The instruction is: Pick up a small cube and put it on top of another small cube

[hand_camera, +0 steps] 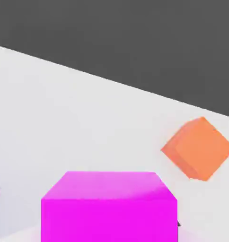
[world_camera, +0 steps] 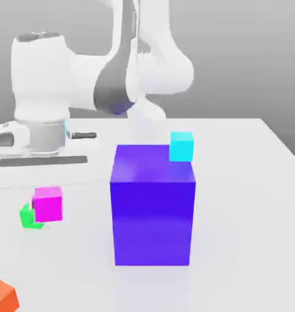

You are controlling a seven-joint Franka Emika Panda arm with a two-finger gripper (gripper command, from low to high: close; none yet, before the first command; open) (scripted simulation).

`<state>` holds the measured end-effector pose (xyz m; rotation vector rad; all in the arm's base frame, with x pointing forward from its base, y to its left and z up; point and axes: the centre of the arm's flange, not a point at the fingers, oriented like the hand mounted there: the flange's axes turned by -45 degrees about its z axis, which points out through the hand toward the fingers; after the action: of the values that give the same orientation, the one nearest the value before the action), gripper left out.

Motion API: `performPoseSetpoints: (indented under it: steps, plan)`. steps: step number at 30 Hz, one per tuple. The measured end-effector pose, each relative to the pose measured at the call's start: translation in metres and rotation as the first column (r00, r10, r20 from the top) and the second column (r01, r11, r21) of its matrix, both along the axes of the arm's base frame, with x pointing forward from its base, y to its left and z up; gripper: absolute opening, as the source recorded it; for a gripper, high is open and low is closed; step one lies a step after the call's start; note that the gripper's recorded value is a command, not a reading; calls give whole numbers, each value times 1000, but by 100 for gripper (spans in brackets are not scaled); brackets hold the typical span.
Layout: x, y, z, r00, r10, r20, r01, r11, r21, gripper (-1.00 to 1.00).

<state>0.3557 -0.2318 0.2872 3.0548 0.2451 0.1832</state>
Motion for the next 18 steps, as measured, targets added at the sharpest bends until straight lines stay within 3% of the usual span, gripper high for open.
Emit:
performPoseSetpoints:
  steps: [7,18]
  plan:
    - [-117,-64,-39,959,-261,-112,268,962,58,-100]
    - [-116,-64,-71,958,-264,-114,275,957,95,-100]
